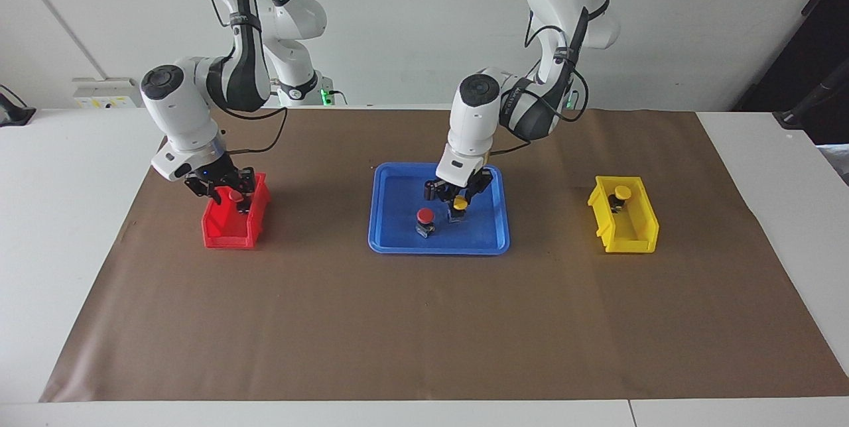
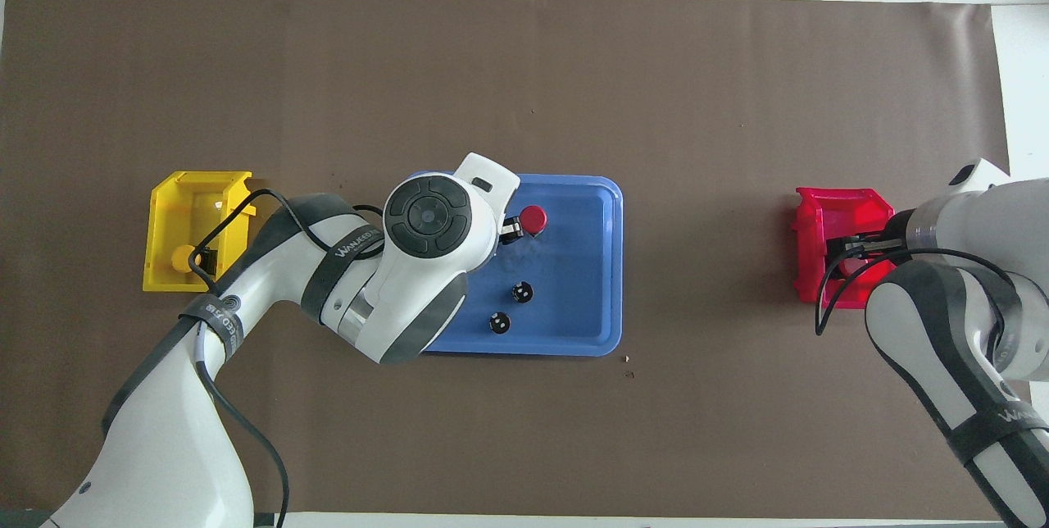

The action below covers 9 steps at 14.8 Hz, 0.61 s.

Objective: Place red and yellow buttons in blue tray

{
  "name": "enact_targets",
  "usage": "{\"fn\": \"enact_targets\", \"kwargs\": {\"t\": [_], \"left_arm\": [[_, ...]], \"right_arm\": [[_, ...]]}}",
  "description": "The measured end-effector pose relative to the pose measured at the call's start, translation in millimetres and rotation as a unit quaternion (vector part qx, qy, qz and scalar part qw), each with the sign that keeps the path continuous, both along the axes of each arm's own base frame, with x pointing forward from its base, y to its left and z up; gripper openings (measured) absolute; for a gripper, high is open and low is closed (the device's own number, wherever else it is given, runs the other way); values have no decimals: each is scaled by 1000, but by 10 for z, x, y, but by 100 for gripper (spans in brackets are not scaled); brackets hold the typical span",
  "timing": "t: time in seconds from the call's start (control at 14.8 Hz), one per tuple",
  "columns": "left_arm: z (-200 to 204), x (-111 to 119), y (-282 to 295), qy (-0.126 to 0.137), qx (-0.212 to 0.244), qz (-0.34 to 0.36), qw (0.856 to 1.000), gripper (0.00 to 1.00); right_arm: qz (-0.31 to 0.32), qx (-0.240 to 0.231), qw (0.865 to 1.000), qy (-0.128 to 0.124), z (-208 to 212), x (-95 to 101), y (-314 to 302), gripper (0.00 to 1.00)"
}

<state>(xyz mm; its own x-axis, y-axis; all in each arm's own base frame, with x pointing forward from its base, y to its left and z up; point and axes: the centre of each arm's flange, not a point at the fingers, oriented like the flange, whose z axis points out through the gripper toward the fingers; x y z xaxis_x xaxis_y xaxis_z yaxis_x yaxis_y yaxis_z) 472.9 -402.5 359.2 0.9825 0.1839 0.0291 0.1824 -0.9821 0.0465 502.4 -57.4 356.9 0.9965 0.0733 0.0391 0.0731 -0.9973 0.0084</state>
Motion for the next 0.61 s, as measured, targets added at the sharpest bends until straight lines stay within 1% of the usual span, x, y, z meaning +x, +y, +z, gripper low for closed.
{"fn": "enact_targets", "kwargs": {"t": [0.14,0.2,0.34,0.41,0.54,0.61], "left_arm": [[-3,19,14,0,0,3,1000,41],[-7,27,22,-1,1,4,1000,47],[0,50,32,-2,2,5,1000,69],[20,70,46,-5,10,1,1000,79],[87,145,150,-5,42,-9,999,100],[162,229,263,-2,53,-15,998,100]], "right_arm": [[-1,0,1000,-2,-66,-37,-7,67],[-1,0,1000,-1,-87,-51,-18,67],[2,0,1000,0,-104,-71,-68,67],[3,0,1000,2,-117,-85,-90,67],[3,0,1000,6,-153,-119,-92,65],[4,1,1000,7,-167,-132,-86,59]]}}
